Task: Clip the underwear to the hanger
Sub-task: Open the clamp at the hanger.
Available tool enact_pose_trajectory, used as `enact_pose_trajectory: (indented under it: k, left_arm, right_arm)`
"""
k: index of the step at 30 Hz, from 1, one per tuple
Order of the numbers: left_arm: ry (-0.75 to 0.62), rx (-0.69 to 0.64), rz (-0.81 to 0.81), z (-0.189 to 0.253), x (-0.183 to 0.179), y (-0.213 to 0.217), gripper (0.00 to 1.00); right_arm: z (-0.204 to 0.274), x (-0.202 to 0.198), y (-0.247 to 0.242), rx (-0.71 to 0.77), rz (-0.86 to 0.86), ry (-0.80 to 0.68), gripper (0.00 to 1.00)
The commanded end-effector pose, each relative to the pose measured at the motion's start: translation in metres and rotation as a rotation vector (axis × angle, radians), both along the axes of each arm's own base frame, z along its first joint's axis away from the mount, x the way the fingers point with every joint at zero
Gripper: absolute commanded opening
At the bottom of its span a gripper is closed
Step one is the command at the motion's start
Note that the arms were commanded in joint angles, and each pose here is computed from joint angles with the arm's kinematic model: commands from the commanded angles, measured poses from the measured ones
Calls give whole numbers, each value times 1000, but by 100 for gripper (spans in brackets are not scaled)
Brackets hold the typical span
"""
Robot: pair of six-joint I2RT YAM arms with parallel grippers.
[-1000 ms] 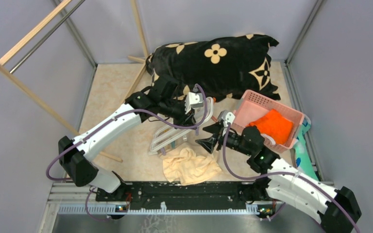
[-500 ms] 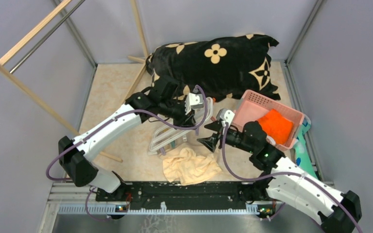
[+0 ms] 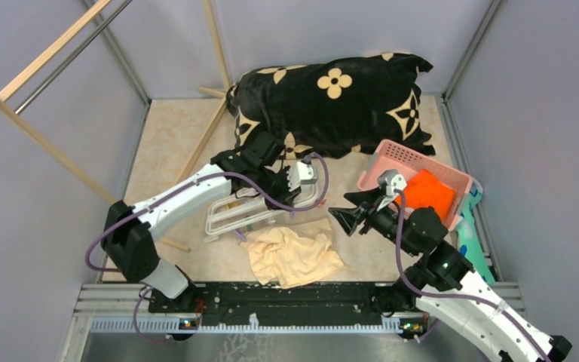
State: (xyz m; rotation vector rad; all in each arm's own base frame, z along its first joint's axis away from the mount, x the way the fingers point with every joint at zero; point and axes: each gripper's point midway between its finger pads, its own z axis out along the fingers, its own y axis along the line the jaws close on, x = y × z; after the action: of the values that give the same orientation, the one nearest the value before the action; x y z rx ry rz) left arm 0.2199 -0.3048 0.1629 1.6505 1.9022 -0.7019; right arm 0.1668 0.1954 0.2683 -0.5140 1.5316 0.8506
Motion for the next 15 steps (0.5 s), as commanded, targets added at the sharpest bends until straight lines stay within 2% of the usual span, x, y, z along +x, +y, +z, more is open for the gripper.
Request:
enact_pose_trajectory:
  k: [1,8,12,15]
  left_arm:
    - [10,42,-60,-14,4,-3,0]
    - [5,106,-9,-34,15,2,0]
    - [10,110,-5,-35,17,0,0]
    - [12,101,-17,-33,15,-1,0]
  right_arm:
    - [-40,27,-19,4,-222,196,62]
    - [-97,34,-27,-114,-328,394,60]
    - [-119,34,-13,-155,-249,453,60]
    - [-116,34,1,-120,-133,384,60]
